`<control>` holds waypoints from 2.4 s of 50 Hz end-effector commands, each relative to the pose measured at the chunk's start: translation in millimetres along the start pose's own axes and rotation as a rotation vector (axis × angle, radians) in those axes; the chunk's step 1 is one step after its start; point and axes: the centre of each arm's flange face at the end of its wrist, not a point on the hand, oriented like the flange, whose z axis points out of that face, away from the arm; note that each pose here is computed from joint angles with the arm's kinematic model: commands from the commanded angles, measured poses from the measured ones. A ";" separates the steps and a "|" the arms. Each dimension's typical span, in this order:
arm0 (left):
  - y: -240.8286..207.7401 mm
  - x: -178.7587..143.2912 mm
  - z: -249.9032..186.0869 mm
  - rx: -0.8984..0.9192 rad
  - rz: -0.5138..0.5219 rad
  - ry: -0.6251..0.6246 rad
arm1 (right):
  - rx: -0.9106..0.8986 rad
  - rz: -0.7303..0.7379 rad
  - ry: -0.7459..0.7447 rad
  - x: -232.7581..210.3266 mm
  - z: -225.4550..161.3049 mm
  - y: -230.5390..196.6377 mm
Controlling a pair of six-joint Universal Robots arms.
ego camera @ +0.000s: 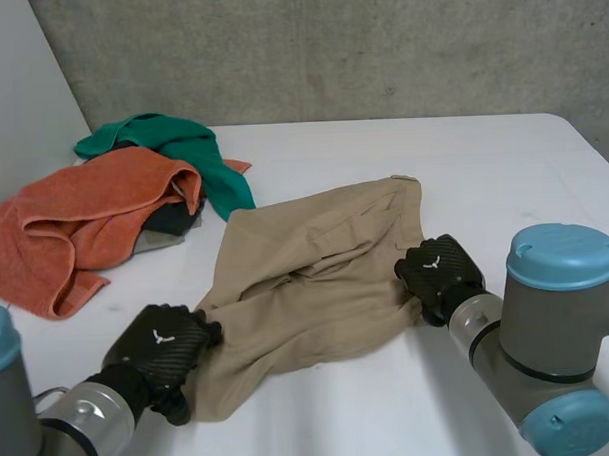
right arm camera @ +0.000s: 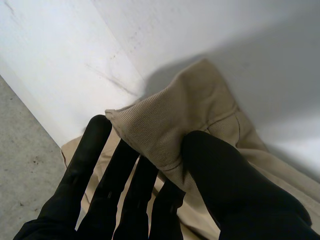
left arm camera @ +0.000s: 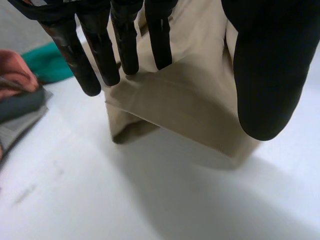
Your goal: Fold the laundry.
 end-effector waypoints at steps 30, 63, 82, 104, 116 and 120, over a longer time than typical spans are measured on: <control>-199.7 -86.0 -99.8 0.720 -0.077 -0.287 | 0.248 -0.125 0.311 140.0 -135.6 -174.0; -300.6 -145.1 50.7 1.271 -0.092 -0.582 | 0.812 -0.087 0.816 195.6 6.7 -216.6; -154.0 -69.3 124.8 0.639 -0.102 -0.300 | 0.278 -0.105 0.342 114.0 79.8 -92.6; -71.5 -6.5 40.6 0.074 -0.006 -0.045 | -0.208 -0.086 -0.018 61.4 1.0 -23.4; -42.1 30.1 -47.0 -0.159 0.286 0.171 | -0.467 -0.341 -0.253 50.2 -86.3 1.5; -46.2 37.2 -52.6 -0.143 0.309 0.193 | -0.455 -0.357 -0.241 51.7 -89.1 2.5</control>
